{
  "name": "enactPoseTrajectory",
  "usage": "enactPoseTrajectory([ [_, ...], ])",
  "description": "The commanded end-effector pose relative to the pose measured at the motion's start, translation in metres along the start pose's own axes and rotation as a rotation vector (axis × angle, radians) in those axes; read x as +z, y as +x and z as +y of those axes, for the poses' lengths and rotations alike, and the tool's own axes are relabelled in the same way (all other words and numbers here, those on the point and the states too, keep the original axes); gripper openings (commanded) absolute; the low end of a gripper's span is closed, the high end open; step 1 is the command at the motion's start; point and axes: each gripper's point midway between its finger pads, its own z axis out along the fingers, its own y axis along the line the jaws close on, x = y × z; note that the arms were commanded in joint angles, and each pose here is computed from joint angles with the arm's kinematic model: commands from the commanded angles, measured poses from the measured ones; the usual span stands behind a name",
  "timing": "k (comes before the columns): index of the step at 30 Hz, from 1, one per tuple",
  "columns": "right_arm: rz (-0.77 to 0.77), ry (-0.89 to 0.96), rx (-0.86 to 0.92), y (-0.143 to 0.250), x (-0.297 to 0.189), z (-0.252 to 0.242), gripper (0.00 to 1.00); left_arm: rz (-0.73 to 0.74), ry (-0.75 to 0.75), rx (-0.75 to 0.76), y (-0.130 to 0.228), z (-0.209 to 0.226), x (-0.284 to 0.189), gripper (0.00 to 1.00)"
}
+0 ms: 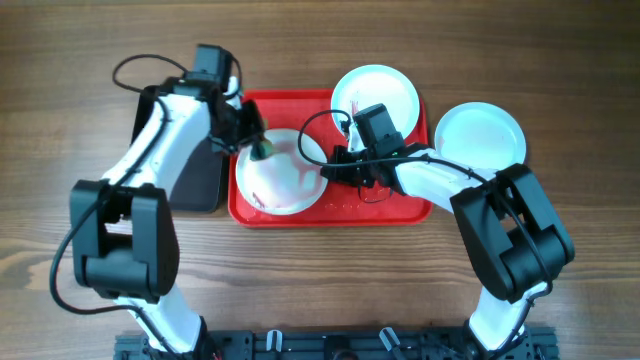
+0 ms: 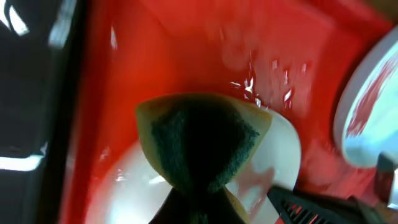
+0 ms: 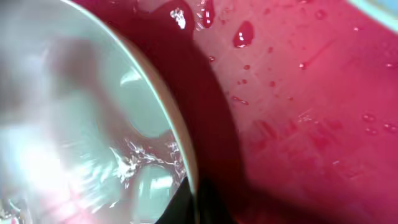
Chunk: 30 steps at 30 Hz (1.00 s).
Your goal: Clean dirty plates on tray and stack at the side
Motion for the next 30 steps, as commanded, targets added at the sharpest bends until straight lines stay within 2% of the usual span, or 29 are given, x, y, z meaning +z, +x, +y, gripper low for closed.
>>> enactPoseTrajectory([
  [1,0.011,0.049,0.012,0.006,0.005,-0.015,0.04,-0.089,0.017,0.003,-0.023,0.002,-0.029,0.04],
  [5,-0.034,0.111,-0.007,0.000,-0.017,-0.013,0.04,-0.089,0.016,-0.004,-0.024,0.004,-0.030,0.04],
  [16,-0.307,0.460,-0.155,-0.020,-0.138,-0.019,0.04,-0.090,0.016,-0.003,-0.024,0.004,-0.029,0.04],
  [24,-0.455,0.644,-0.225,-0.025,-0.174,-0.019,0.04,-0.083,0.013,-0.006,-0.022,0.005,-0.029,0.04],
  [30,-0.553,0.814,-0.368,-0.028,-0.189,-0.009,0.04,-0.067,0.005,-0.010,-0.018,0.007,-0.027,0.04],
])
